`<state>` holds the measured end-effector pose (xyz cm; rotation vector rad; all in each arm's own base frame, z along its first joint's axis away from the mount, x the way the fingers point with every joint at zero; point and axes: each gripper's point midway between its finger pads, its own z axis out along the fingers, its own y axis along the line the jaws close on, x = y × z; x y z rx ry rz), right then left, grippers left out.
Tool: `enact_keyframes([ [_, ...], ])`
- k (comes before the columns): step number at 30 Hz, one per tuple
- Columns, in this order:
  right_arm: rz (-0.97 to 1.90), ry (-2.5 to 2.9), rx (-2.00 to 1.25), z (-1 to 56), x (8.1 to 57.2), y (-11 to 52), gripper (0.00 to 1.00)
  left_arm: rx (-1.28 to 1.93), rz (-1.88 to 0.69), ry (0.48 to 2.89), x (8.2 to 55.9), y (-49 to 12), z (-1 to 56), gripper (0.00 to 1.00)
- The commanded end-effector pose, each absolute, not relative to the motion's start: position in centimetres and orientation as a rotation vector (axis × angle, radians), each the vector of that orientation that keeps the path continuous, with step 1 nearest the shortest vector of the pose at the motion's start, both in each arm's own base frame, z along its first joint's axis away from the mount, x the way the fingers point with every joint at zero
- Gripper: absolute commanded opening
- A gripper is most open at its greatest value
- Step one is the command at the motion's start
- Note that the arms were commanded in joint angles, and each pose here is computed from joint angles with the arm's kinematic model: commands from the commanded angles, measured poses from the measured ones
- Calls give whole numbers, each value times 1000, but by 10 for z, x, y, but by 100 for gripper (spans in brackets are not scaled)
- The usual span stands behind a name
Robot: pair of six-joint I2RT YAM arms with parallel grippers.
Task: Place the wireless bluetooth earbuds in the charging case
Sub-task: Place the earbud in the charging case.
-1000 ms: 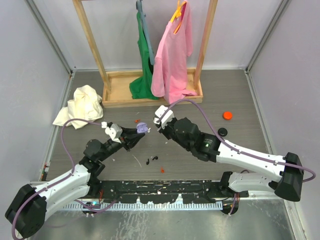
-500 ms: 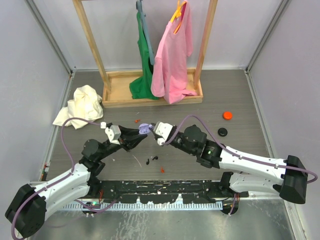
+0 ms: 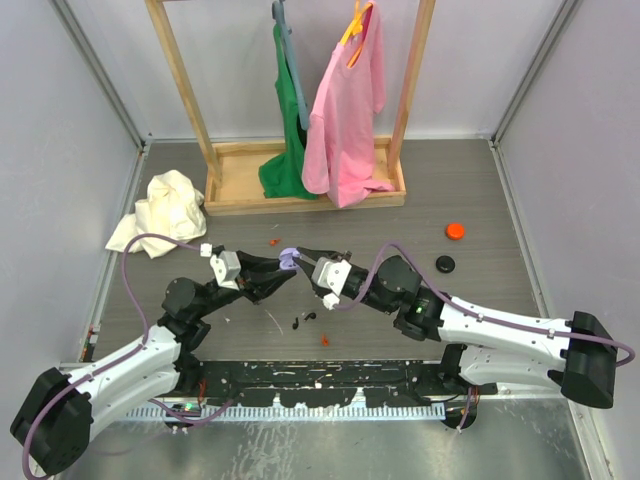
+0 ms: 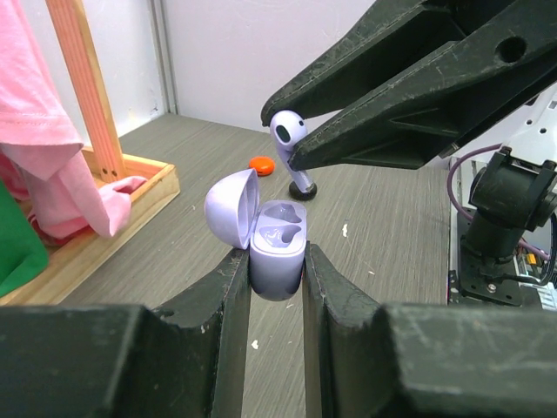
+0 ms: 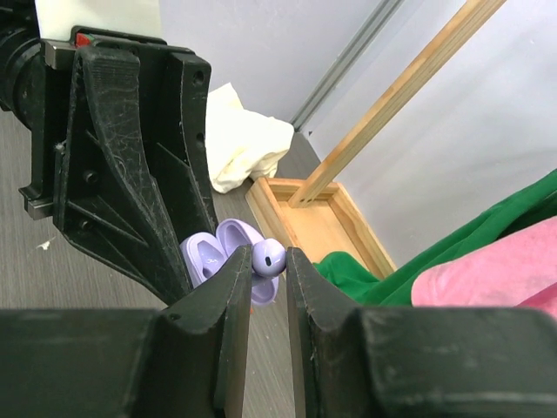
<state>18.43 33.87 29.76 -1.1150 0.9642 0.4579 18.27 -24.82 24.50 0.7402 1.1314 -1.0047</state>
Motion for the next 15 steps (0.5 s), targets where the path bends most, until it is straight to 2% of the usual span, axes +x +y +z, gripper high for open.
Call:
enact_keyframes([
  [1,464,857,-1059,326,178,338,15,732,-1014,1002,176,-248,283,0],
  [15,444,852,-1075,313,179,342,15,697,-1055,987,171,-245,294,0],
])
